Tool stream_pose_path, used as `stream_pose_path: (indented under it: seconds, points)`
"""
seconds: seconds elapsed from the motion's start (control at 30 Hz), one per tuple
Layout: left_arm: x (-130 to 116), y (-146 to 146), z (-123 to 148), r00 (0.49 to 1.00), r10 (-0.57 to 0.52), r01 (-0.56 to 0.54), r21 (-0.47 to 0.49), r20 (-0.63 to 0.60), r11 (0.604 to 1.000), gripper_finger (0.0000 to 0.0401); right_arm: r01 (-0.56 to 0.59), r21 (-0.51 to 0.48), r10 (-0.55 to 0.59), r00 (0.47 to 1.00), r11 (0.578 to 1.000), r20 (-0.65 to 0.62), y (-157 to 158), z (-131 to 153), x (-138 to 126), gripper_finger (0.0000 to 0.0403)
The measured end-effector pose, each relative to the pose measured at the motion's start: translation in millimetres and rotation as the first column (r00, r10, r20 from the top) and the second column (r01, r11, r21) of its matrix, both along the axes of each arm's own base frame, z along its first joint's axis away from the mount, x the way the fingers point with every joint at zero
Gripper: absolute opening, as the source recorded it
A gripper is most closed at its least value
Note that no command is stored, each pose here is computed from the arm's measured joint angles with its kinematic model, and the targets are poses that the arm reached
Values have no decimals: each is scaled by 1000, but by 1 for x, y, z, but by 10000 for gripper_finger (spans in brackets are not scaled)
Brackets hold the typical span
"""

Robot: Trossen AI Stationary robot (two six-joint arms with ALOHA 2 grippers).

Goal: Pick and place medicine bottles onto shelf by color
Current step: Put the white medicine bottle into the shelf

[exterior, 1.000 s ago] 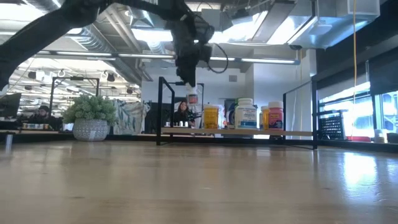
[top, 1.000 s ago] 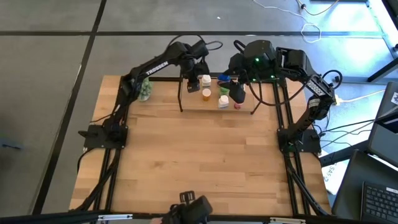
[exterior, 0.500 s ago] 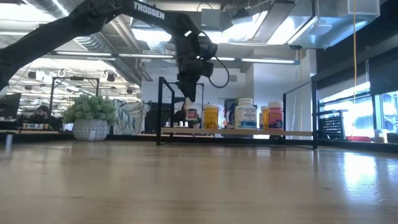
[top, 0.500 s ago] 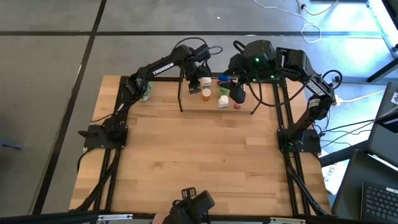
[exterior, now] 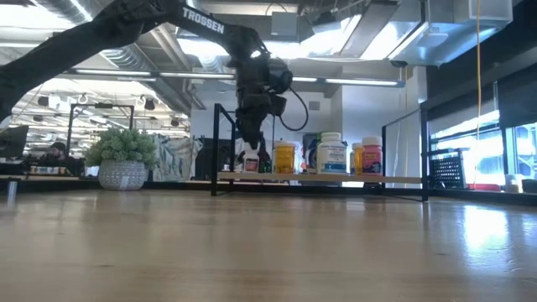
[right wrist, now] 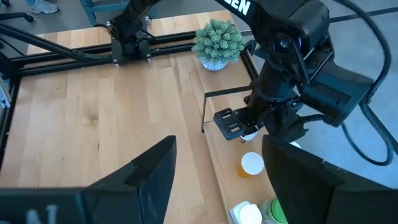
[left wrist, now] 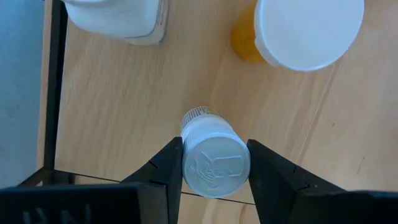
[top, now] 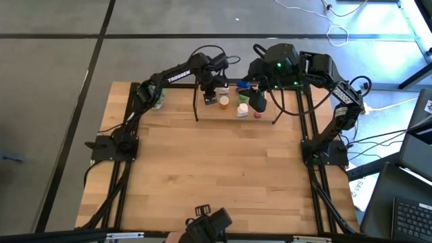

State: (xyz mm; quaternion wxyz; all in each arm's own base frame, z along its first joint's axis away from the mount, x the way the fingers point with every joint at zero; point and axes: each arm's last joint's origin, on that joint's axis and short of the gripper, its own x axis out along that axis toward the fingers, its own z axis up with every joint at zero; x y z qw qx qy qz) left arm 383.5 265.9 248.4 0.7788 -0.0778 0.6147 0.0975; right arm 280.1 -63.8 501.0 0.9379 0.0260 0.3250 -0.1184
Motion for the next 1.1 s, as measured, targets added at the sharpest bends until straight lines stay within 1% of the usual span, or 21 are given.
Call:
stream_pose_path:
  seconds: [0.13, 0.3, 0.6, 0.77, 0.87, 1.1]
  points:
    - [0, 1, -4, 1000, 1, -1, 0, 5, 1000, 131, -2, -3, 2, 1000, 1000, -1, 0, 0, 0, 239]
    - [1, 1, -4, 1000, 1, -1, 6, 17, 1000, 131, -48, -59, 47, 999, 997, -15, 0, 0, 0, 239]
    - [2, 1, -4, 1000, 3, -3, 0, 24, 1000, 131, -46, -57, 45, 999, 997, -13, 0, 0, 0, 239]
    - [0, 3, -4, 999, 35, -35, -9, 26, 999, 131, -46, -58, 45, 999, 997, -12, 0, 0, 0, 239]
    - [-1, 5, -5, 999, 34, -33, -30, 36, 999, 131, -46, -58, 45, 999, 997, -12, 0, 0, 0, 239]
    - [0, 4, -5, 999, 32, -31, -28, 34, 999, 132, -47, -59, 46, 999, 997, -12, 0, 0, 0, 239]
